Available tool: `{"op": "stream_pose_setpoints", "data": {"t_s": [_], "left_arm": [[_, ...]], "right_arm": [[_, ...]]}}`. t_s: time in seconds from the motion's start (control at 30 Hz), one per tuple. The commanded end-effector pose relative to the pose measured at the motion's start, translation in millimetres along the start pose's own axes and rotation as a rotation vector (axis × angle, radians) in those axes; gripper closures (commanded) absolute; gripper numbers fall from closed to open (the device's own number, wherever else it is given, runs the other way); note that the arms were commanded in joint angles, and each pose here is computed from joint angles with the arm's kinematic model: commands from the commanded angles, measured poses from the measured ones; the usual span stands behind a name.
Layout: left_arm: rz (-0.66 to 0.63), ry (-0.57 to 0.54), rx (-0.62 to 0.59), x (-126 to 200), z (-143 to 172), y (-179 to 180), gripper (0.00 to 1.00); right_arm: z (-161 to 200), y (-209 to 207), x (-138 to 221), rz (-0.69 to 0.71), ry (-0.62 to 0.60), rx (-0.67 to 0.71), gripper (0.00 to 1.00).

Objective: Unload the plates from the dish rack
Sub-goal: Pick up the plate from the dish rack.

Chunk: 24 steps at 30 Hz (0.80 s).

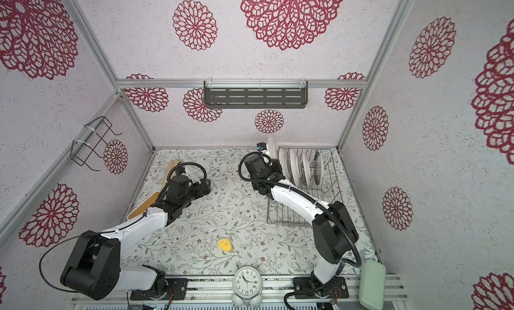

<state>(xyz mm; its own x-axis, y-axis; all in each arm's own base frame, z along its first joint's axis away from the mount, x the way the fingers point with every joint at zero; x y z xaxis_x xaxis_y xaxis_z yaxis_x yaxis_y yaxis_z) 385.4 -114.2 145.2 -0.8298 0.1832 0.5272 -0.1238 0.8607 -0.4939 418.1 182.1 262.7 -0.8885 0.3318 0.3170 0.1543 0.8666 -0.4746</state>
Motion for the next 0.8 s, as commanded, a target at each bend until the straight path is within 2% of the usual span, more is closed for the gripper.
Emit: {"op": "stream_pose_setpoints", "data": {"t_s": [0.0,0.2,0.47,0.77], "left_arm": [[0.01,-0.025,-0.013,0.9,-12.3,-12.2,0.03],[0.005,-0.009,-0.023,-6.3,-13.3,-18.3,0.03],[0.022,-0.008,-0.02,-3.5,-16.8,-27.8,0.03],[0.066,-0.025,0.016,2.5,-24.5,-38.0,0.03]], "right_arm": [[-51.3,-44.0,28.9,0.07,-0.124,-0.137,1.0],[-59.9,-45.7,37.1,0.07,-0.152,-0.146,1.0],[-78.7,-46.5,67.3,0.077,-0.222,-0.111,1.0],[-94.4,-49.5,107.2,-0.091,-0.327,-0.214,1.0]]}}
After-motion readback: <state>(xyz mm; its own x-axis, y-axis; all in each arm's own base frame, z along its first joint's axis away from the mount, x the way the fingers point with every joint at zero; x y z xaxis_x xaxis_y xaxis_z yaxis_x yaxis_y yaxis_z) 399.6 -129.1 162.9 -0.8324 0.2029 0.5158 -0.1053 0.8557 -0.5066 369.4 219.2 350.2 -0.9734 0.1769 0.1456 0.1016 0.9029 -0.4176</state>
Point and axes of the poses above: each gripper's point midway between its finger pads, its own x axis back along the fingers, its own y axis along the line the jaws close on, z = x × y, the point moved 1 cm from there along x, back along the fingers, and after that the axes turned 4 degrees about x, right-handed, at the moved point
